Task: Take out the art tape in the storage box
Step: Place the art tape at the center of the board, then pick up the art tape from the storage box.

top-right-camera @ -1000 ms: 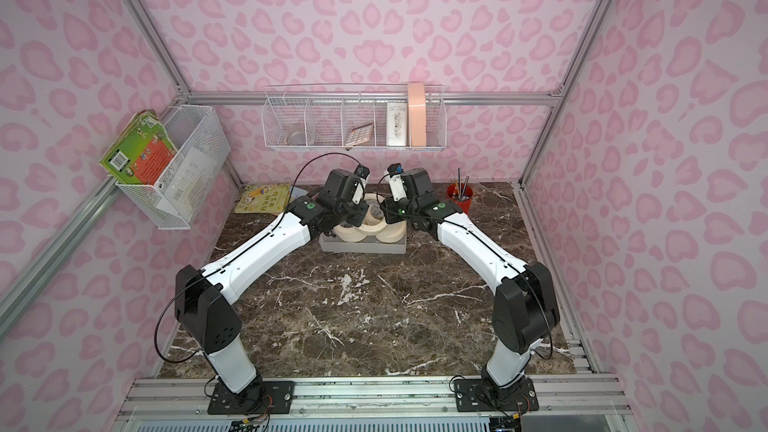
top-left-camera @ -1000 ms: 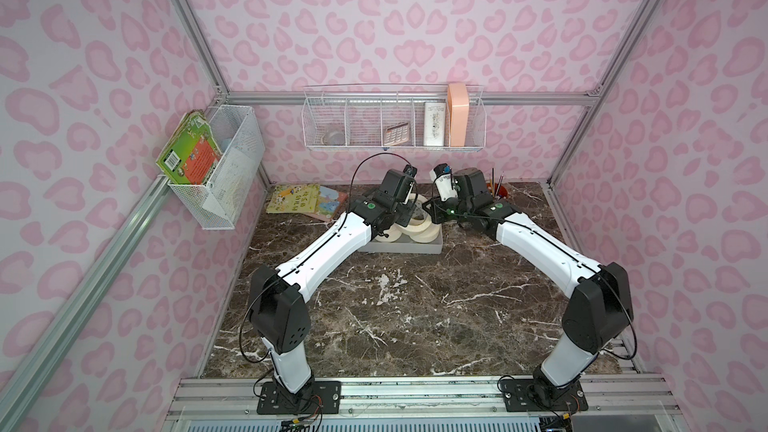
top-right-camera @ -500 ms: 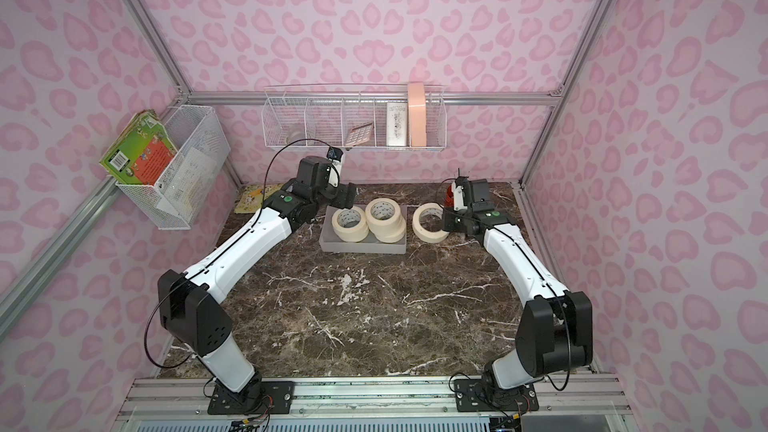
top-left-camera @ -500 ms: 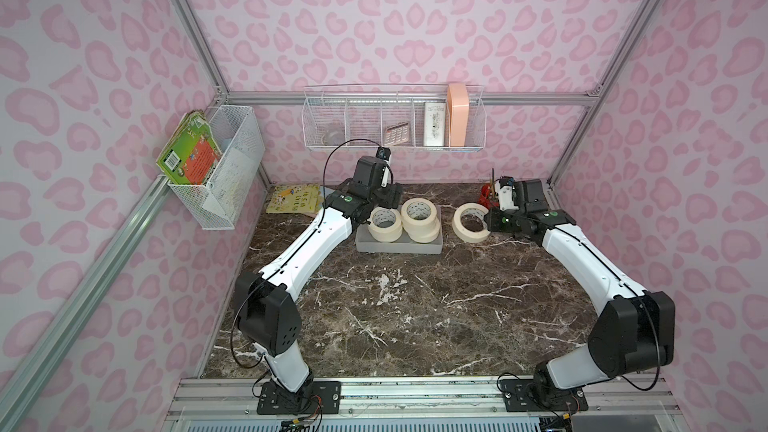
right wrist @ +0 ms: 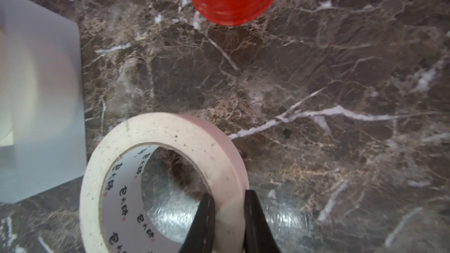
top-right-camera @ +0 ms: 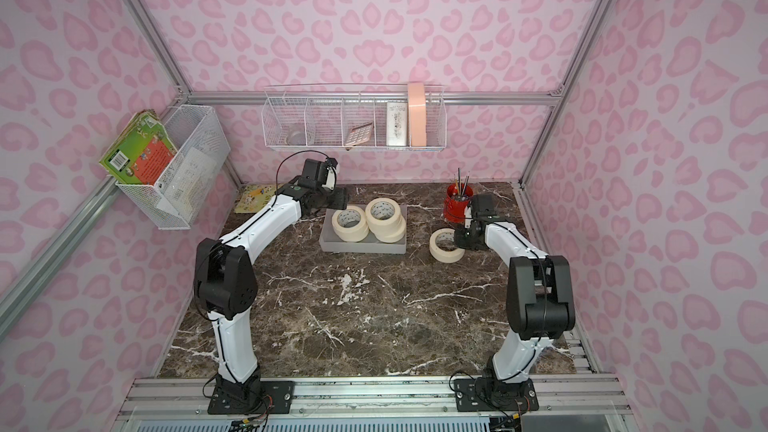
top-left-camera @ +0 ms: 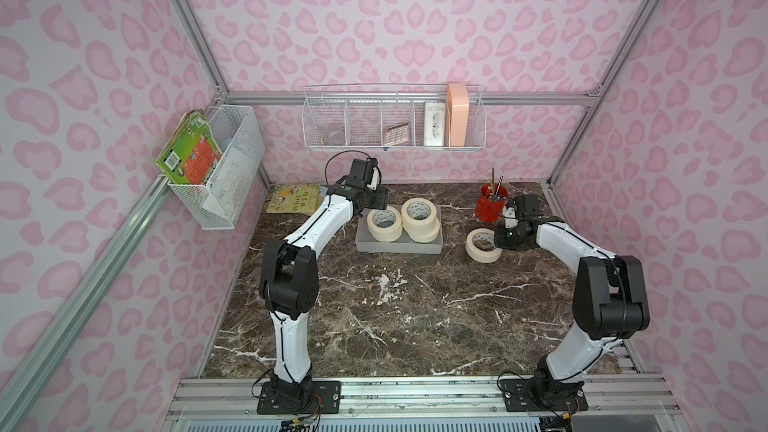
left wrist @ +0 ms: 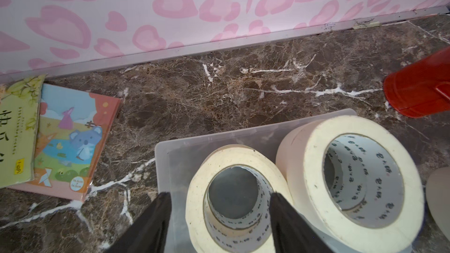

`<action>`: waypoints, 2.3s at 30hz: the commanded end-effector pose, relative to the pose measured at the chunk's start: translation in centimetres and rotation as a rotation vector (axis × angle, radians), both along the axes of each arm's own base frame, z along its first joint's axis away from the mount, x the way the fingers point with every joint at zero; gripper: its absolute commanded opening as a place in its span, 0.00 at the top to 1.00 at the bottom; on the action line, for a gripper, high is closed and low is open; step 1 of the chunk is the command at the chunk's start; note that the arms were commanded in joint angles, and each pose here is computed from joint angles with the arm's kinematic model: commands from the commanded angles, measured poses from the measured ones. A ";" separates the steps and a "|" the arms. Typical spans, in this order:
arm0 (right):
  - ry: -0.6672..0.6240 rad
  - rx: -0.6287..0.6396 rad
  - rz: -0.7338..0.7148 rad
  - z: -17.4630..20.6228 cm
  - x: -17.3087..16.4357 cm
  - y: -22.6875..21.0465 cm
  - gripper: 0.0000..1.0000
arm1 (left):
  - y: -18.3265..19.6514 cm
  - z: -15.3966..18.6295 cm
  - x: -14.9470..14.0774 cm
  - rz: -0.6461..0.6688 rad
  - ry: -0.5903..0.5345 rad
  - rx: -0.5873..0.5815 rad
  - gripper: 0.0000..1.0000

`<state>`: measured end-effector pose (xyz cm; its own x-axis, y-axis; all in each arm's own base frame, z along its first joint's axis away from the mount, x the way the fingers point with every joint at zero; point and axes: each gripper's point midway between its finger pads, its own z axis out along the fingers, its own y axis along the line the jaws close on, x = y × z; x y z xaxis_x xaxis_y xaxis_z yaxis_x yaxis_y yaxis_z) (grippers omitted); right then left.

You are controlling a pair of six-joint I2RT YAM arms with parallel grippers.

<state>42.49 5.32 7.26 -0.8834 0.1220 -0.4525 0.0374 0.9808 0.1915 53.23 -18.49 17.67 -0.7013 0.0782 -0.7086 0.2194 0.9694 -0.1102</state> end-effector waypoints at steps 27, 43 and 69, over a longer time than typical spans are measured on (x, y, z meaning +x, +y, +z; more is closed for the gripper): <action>-0.216 -0.152 0.012 8.3 -0.7 0.7 0.40 | 2.3 -6.0 -1.4 0.016 0.180 0.138 0.32; -0.284 -0.136 0.152 12.7 -3.1 5.4 0.44 | 2.8 -8.2 -0.8 0.043 0.219 0.153 0.68; -0.394 0.109 0.562 17.8 0.1 29.4 0.41 | 0.6 4.6 -5.8 -0.025 -0.027 0.238 1.00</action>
<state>42.51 34.08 25.10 -0.5865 -0.2528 -0.7695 -0.5590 0.8138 0.1588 47.46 -17.52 20.56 -0.7142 0.2678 -0.6466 0.2494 0.9606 0.1223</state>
